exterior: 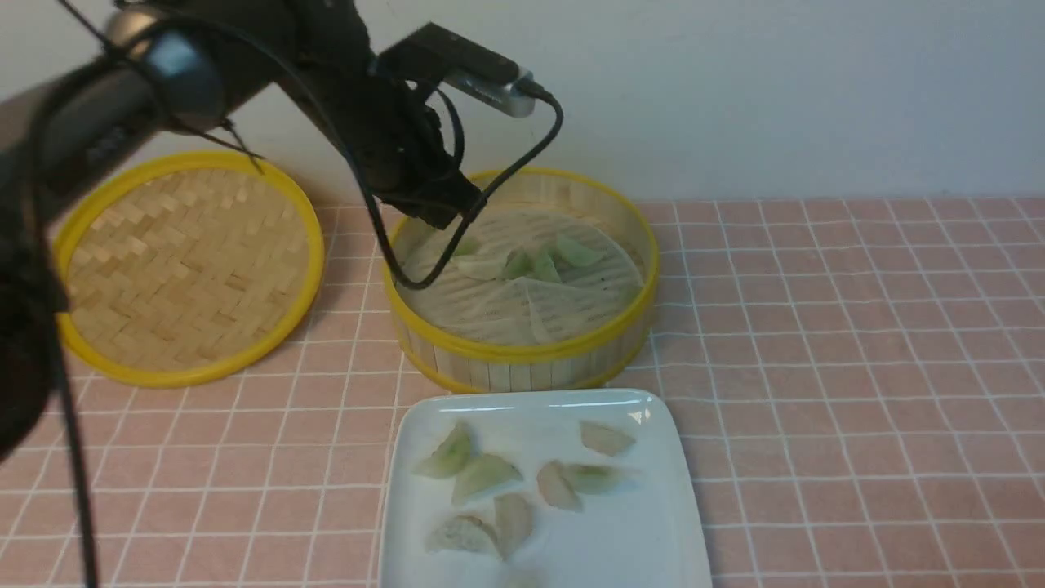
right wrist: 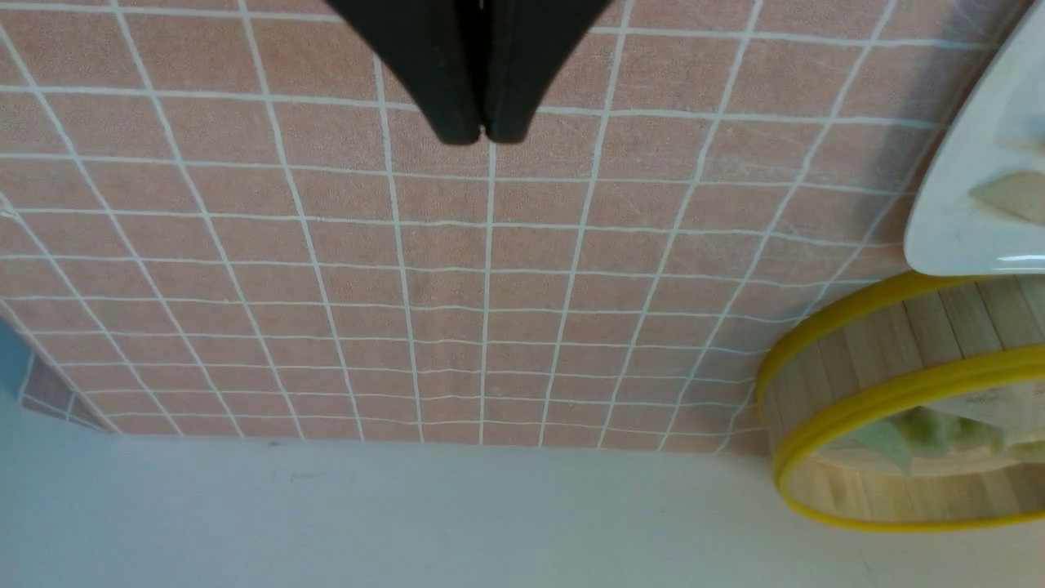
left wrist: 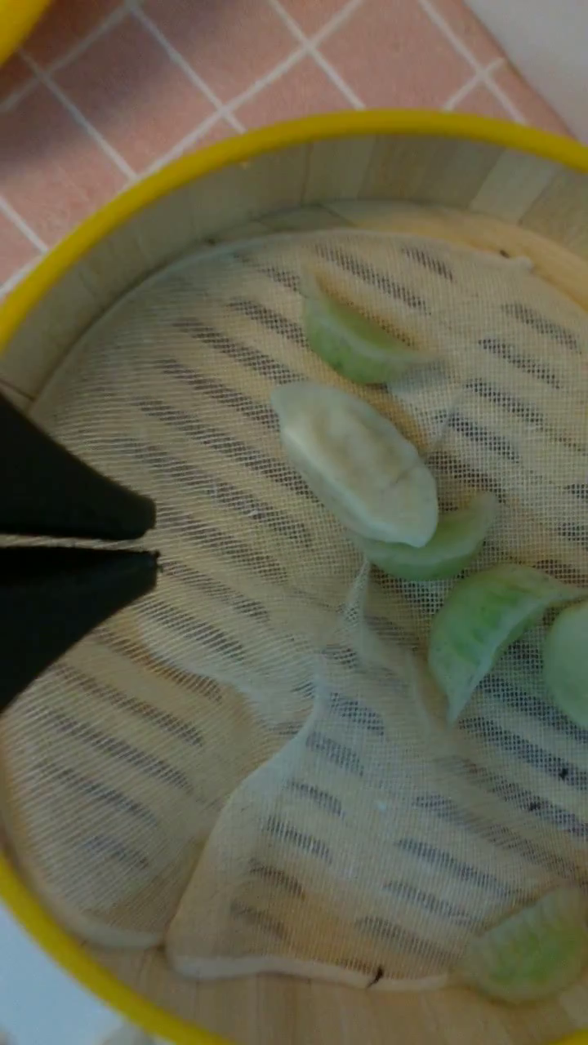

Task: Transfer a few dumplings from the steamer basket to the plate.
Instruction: Use the left arm to grab a dumpling from the steamer

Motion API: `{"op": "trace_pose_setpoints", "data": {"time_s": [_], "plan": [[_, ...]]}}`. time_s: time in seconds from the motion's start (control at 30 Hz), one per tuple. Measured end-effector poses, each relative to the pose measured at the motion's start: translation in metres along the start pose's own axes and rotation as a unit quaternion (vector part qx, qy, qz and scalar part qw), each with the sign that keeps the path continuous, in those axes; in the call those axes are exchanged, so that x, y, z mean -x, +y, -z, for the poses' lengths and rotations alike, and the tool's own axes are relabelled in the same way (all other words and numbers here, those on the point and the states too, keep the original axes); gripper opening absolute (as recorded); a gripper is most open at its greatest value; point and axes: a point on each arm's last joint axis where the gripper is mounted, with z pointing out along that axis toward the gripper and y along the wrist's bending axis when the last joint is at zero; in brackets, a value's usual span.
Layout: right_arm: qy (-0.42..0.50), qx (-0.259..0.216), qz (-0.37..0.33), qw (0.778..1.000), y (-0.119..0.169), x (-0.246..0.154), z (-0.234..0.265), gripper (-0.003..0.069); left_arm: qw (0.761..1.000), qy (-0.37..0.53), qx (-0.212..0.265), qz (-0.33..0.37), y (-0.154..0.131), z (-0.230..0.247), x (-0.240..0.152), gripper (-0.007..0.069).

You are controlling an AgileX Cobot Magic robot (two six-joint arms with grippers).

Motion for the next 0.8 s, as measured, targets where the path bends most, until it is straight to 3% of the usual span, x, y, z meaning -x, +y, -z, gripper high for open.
{"op": "trace_pose_setpoints", "data": {"time_s": [0.17,0.4,0.47,0.6,0.8], "plan": [[0.000,0.000,0.000,1.000,0.000,0.000,0.000,-0.0015,0.999,0.038,-0.023,-0.005,0.012,-0.049,0.012,0.0090],[0.000,0.000,0.000,1.000,0.000,0.000,0.000,-0.0015,1.000,0.005,-0.006,-0.020,0.025,-0.084,0.025,0.0343],[0.000,0.000,0.000,1.000,0.000,0.000,0.000,-0.0015,1.000,0.002,-0.005,-0.021,0.025,-0.084,0.026,0.0375],[0.000,0.000,0.000,1.000,0.000,0.000,0.000,-0.0015,1.000,0.001,0.001,-0.023,0.026,-0.083,0.026,0.0395],[0.000,0.000,0.000,1.000,0.000,0.000,0.000,-0.0015,0.999,0.018,-0.004,-0.027,0.019,-0.095,0.023,0.0357]]}}
